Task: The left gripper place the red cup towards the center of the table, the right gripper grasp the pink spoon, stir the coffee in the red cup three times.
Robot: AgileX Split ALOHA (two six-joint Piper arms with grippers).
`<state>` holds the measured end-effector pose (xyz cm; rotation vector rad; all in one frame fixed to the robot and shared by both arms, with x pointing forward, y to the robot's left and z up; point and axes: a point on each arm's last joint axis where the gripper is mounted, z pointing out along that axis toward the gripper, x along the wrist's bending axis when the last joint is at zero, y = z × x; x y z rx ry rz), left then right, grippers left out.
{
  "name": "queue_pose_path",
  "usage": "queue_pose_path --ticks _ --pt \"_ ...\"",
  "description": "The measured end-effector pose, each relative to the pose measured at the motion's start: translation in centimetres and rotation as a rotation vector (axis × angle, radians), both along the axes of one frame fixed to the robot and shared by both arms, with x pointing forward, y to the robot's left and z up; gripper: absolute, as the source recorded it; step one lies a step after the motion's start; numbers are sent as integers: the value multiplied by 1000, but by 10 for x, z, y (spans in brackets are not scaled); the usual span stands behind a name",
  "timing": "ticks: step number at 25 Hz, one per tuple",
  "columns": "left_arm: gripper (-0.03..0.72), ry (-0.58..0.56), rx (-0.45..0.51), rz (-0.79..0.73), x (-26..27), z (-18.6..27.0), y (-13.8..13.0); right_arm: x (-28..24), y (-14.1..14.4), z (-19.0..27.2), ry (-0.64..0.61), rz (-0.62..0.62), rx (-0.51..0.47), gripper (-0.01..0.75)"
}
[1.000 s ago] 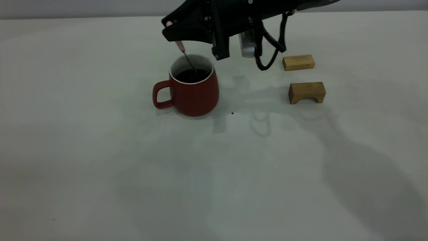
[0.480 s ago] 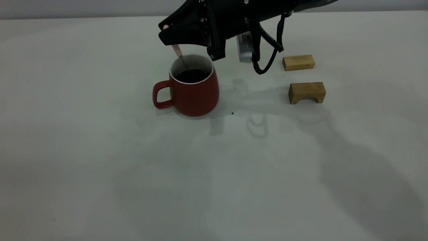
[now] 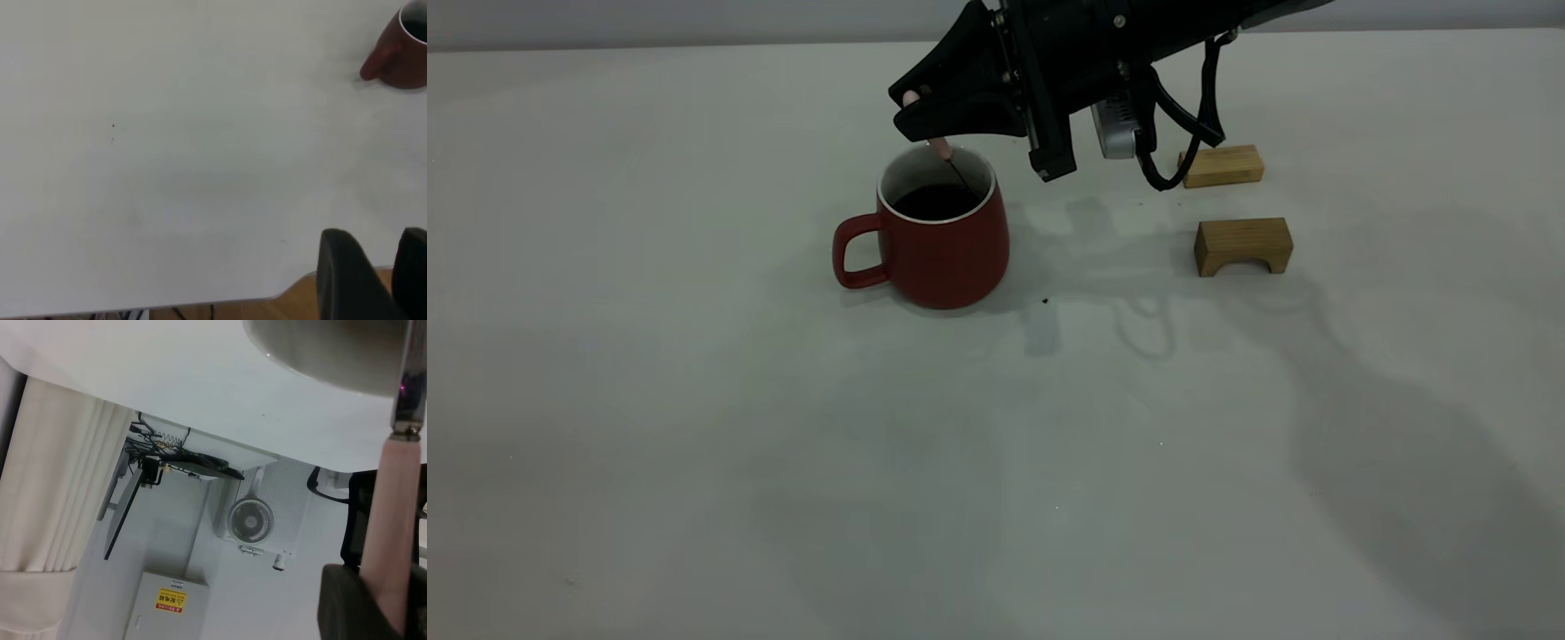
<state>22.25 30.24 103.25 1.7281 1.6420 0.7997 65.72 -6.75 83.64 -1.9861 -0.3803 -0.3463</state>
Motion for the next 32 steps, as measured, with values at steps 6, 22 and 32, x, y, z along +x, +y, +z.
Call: queue_pose_path --ticks 6,22,32 --pt "247 0 0 0 0 0 0 -2 1 1 6 16 16 292" --pt "247 0 0 0 0 0 0 -46 -40 191 -580 486 -361 534" --pt "247 0 0 0 0 0 0 -144 -104 327 -1076 691 -775 366"
